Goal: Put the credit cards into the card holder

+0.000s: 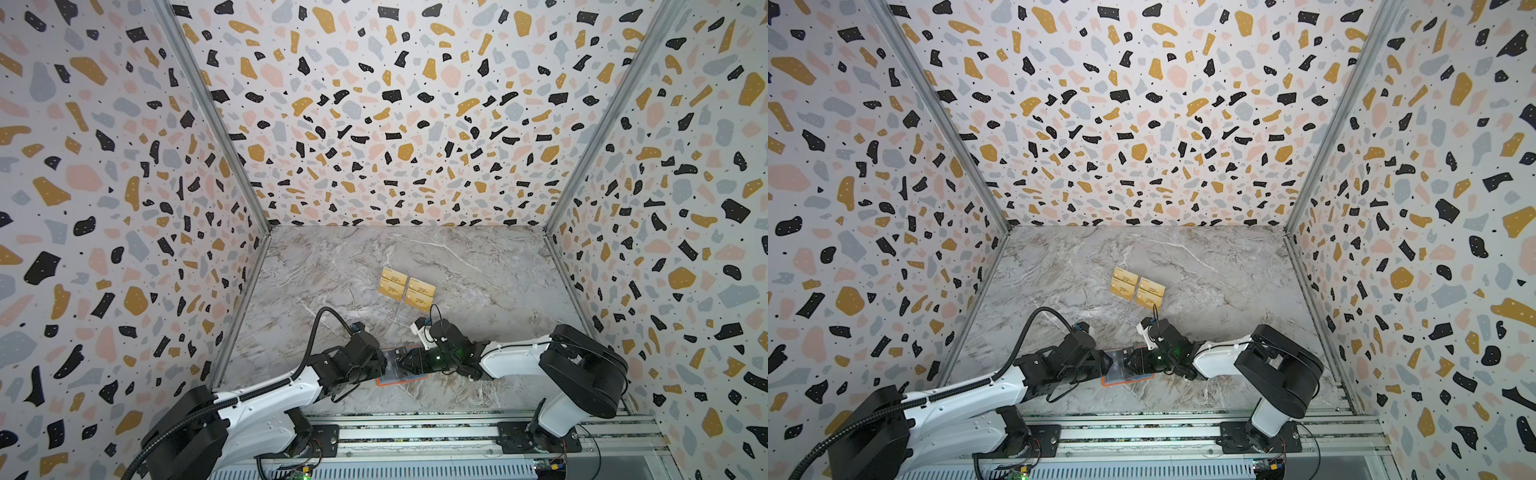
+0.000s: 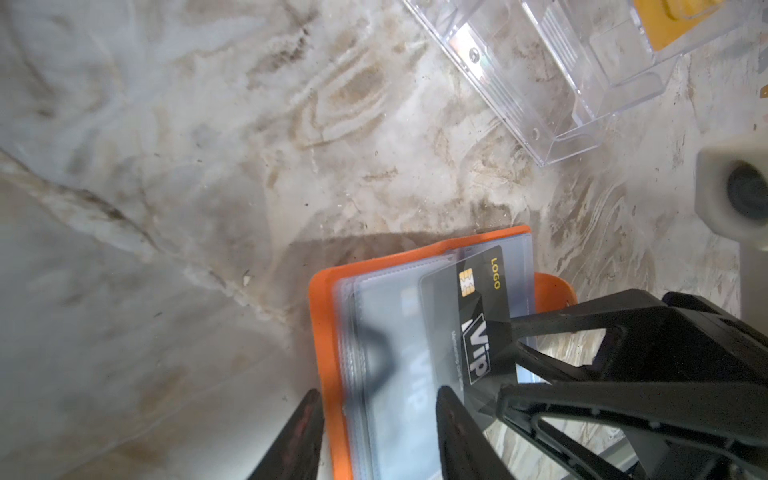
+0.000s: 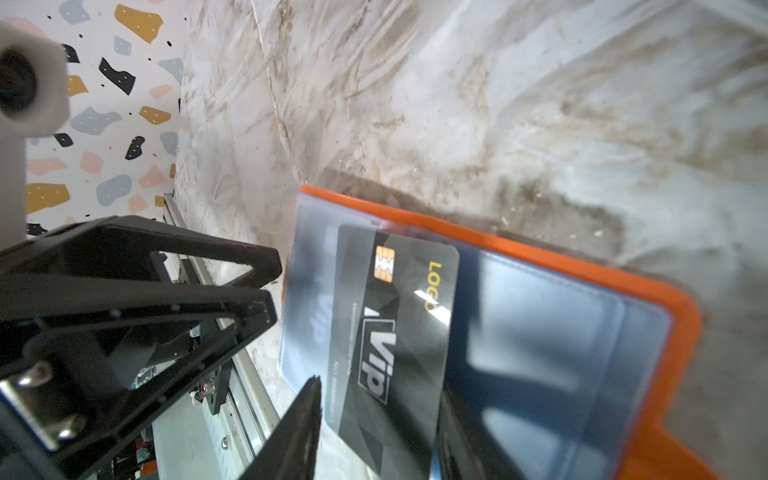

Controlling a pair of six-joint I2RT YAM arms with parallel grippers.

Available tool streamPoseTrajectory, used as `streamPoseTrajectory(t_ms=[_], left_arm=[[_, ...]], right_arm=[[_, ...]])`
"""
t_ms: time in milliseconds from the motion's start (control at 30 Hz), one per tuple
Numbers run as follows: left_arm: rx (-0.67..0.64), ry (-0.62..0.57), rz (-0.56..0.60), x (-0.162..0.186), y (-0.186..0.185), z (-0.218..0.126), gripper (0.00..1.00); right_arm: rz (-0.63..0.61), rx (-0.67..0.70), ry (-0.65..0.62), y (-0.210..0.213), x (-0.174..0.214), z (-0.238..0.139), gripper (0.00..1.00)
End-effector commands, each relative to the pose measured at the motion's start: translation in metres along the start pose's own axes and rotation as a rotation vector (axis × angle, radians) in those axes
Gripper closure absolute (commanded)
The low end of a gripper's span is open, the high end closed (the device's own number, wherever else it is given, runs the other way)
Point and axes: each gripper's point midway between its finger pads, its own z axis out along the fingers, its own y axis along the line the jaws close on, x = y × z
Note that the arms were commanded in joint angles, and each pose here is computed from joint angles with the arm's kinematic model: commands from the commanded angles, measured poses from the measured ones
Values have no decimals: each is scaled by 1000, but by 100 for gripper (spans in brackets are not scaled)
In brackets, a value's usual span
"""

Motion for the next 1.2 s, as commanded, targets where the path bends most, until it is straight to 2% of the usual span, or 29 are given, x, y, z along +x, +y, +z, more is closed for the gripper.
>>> streamPoseTrajectory(t_ms=[0, 267, 633, 933, 1167], left_arm=[[6, -15, 18, -3, 0, 3, 52], [6, 10, 13, 3, 9, 11, 52], [48, 12, 10, 2, 9, 11, 52], [107, 31, -3, 7, 4, 14, 52], [136, 38, 0, 8, -1, 14, 54]], right_arm=[[-37, 34, 39, 2, 6, -1, 54], [-32, -43, 59, 17, 7, 13, 54], [-101, -13, 77, 27, 4, 24, 54], [-117, -41, 90, 36, 1, 32, 54], [-201, -92, 101, 61, 2, 39, 55]])
